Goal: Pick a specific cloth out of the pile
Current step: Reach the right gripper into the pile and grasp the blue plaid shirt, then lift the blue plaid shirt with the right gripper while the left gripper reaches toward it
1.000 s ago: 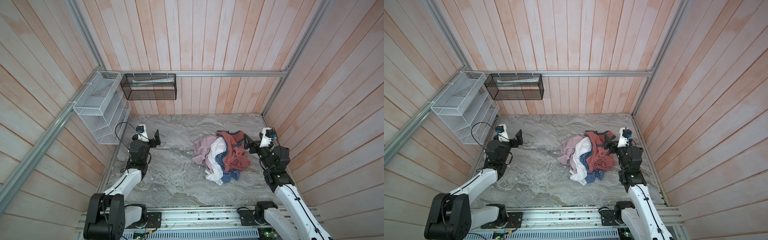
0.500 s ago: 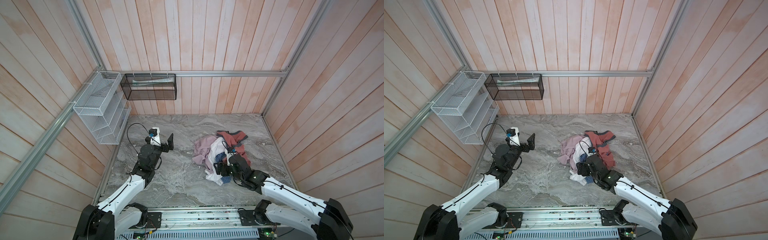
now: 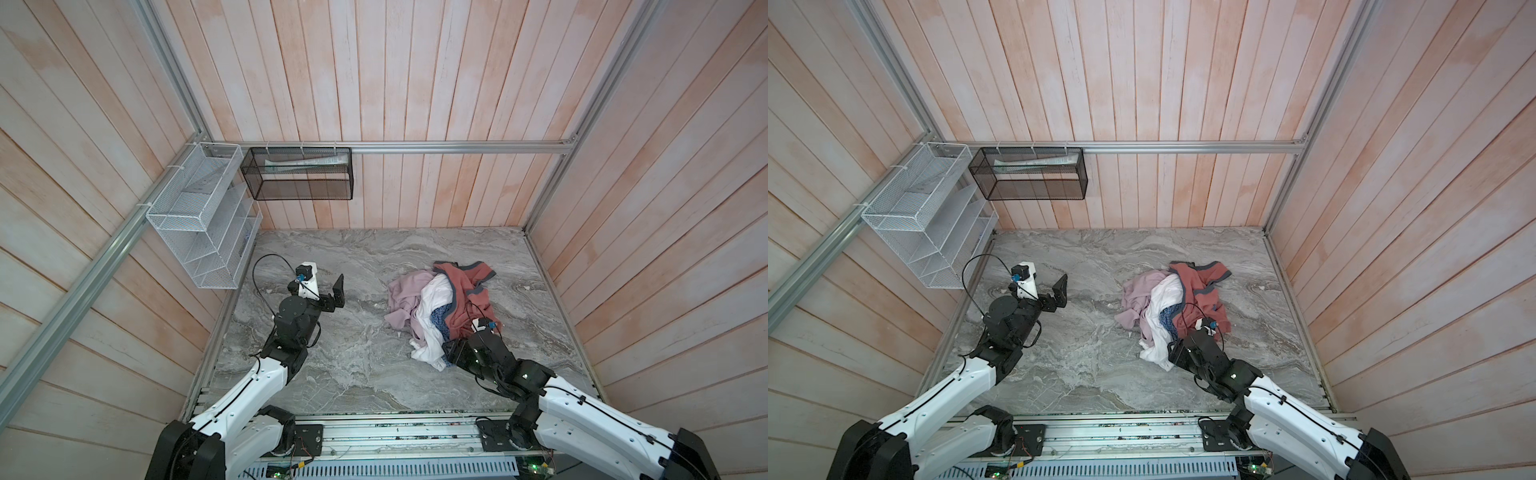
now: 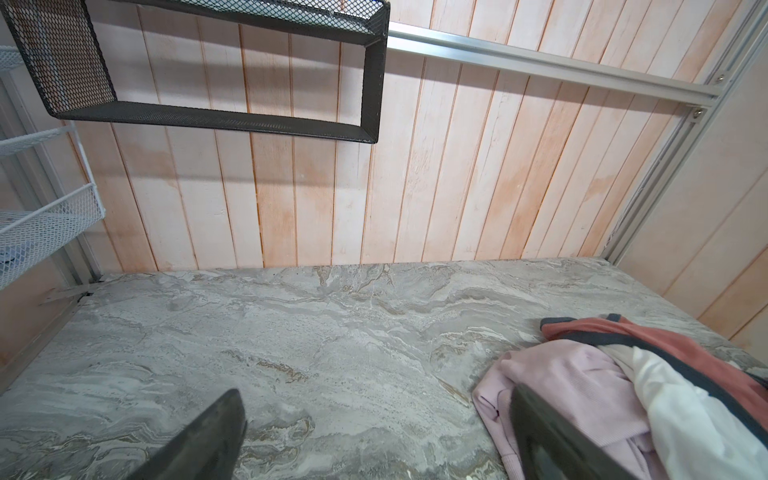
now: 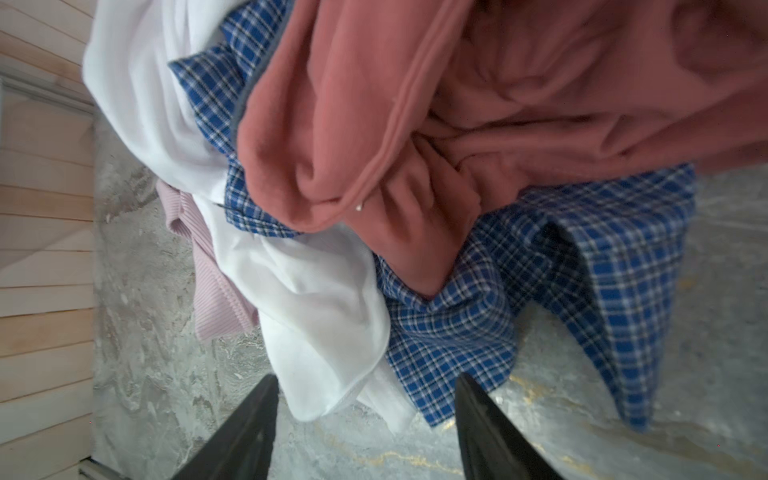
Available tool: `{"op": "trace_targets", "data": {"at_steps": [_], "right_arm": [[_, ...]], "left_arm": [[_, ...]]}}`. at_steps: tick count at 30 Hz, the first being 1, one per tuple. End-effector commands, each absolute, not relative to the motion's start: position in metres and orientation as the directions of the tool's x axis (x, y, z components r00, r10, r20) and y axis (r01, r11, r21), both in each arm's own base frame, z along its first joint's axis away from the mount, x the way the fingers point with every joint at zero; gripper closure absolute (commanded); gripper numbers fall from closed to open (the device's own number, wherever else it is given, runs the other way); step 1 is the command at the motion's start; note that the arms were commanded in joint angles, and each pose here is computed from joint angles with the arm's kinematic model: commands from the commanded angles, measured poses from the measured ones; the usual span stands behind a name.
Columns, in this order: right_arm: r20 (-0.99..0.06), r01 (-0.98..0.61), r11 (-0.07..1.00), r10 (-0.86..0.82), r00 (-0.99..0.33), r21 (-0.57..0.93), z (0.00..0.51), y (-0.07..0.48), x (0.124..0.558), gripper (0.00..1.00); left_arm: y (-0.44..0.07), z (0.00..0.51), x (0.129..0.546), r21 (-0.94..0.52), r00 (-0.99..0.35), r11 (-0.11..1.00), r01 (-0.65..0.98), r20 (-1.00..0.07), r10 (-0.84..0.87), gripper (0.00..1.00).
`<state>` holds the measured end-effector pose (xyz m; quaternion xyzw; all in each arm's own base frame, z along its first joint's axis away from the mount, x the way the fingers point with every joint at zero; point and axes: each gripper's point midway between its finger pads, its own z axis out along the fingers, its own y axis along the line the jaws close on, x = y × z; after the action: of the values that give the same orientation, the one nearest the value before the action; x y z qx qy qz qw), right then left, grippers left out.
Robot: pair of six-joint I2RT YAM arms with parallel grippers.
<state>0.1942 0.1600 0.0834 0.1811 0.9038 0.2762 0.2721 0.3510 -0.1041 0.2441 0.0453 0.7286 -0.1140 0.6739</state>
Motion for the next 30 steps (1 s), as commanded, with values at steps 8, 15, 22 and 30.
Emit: {"op": "trace_targets", "data": {"at_steps": [8,15,22,30], "right_arm": [[-0.231,0.349,0.719,0.575,-0.785,0.601,0.039,0.149,0.189,0.37],[-0.263,0.352,0.709,0.601,-0.754,0.611,0.039,0.134,0.221,0.39],[-0.158,0.334,0.683,0.550,-0.820,0.650,0.023,0.152,0.226,0.50],[-0.170,0.318,0.661,0.564,-0.808,0.680,0.042,0.154,0.231,0.96]], "left_arm": [[-0.106,0.237,0.346,-0.104,-0.100,0.966,0.235,-0.992,-0.082,0.00],[-0.108,0.237,0.344,-0.106,-0.104,0.962,0.250,-0.991,-0.083,0.00],[-0.110,0.236,0.344,-0.113,-0.109,0.960,0.257,-0.990,-0.087,0.00],[-0.110,0.234,0.344,-0.111,-0.114,0.960,0.255,-0.990,-0.084,0.00]]}}
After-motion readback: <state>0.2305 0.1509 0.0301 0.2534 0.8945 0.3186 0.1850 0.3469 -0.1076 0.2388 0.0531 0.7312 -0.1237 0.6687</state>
